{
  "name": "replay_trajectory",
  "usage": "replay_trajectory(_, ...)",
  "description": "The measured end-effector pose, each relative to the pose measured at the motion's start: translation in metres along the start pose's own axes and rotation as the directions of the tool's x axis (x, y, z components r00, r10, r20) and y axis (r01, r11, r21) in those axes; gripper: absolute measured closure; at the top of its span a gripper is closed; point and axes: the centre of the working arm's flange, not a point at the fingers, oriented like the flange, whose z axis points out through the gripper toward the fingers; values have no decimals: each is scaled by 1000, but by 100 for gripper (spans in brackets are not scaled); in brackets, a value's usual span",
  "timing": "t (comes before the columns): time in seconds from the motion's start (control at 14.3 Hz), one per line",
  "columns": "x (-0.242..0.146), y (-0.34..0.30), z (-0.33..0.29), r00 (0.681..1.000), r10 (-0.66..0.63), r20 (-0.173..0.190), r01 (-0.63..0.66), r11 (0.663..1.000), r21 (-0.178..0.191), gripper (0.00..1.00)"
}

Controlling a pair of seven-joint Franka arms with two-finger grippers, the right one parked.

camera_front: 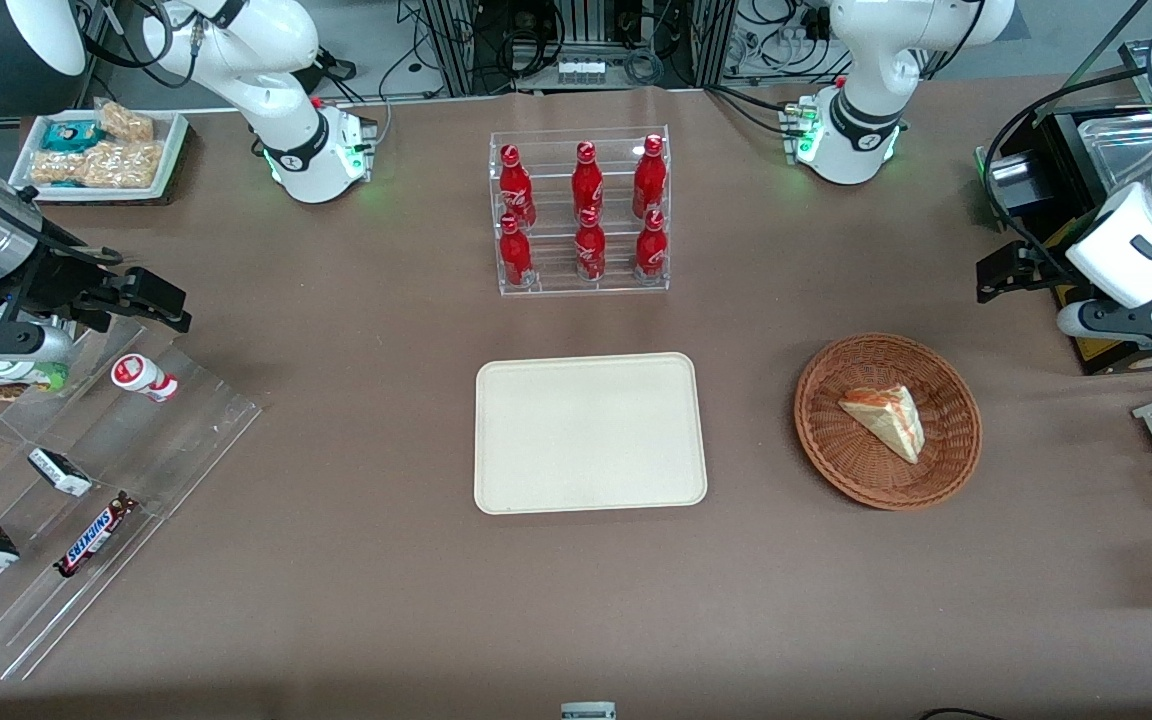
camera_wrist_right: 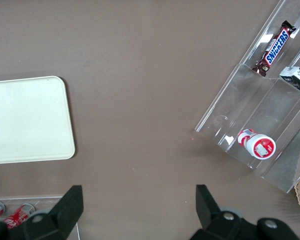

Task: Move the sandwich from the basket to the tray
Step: 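Move the left gripper over the wicker basket holding the sandwich, then lower the open left gripper onto the wrapped sandwich and close it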

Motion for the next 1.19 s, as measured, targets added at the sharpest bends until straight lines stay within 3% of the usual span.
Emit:
replay_trajectory(0.63,7,1,11,1000,1,22,-1,1000,0,0)
replay_trajectory(0.91,24,1,48,996,-41,75,41,999,4,0)
replay_trajectory(1.19,40,0,123,997,-61,51,61,998,6,0)
